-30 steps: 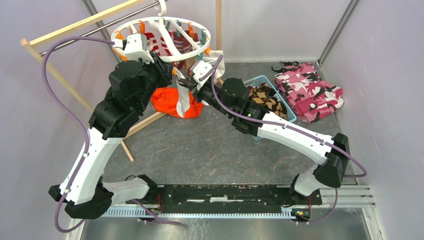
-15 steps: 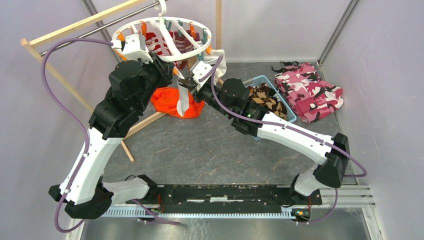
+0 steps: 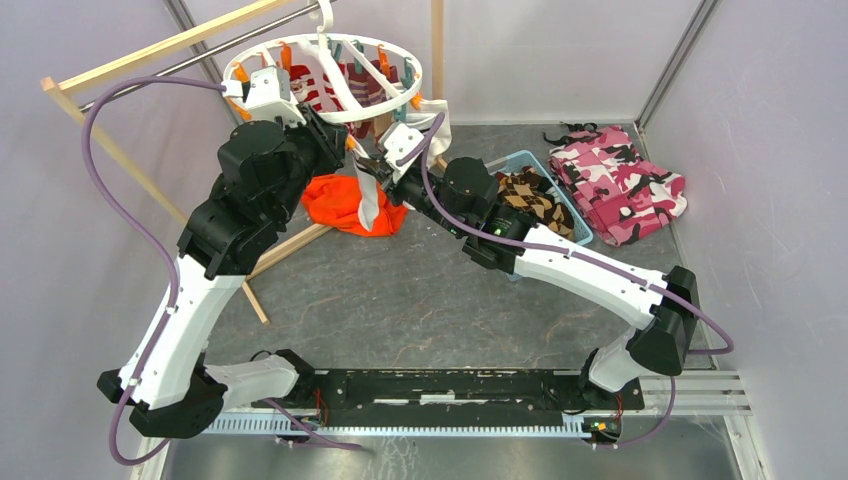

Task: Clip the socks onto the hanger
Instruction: Clamp the sock onto the hanger.

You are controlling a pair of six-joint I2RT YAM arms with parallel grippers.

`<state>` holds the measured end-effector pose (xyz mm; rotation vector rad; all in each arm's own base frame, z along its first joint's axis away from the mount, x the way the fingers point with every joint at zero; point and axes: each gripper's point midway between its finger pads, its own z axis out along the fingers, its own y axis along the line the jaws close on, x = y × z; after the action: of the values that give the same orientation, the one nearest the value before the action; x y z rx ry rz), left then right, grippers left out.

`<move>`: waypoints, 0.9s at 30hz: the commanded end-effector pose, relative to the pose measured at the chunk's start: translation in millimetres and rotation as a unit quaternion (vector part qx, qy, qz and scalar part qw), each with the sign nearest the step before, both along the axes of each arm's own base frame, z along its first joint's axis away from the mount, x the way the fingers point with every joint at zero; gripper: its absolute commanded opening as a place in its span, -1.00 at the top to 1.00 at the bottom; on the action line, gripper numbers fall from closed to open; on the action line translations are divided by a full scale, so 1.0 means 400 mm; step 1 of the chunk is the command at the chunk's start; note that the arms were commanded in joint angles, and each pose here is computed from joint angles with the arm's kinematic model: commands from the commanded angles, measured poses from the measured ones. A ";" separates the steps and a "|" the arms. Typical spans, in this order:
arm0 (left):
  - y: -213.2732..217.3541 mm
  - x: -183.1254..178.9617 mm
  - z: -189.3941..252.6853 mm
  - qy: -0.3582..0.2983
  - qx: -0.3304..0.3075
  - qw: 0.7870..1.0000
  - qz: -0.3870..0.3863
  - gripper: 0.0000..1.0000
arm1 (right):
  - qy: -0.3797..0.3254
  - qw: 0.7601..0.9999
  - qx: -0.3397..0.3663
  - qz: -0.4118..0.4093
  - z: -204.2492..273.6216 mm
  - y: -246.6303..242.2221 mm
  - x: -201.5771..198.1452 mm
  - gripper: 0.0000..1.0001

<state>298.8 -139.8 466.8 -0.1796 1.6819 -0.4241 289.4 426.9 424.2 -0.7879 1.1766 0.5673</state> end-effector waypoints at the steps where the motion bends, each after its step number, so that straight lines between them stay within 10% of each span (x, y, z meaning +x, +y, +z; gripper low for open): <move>1: 0.007 0.001 0.034 -0.016 -0.035 0.999 0.011 0.88 | -0.026 0.999 0.033 0.000 0.069 0.000 -0.011 1.00; 27: 0.009 0.001 0.029 -0.017 -0.052 0.998 0.017 0.88 | -0.040 0.998 0.049 -0.005 0.107 0.019 -0.018 1.00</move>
<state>299.1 -141.0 465.0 -0.2065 1.6813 -0.4452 284.1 436.7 429.5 -0.7890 1.1458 0.5624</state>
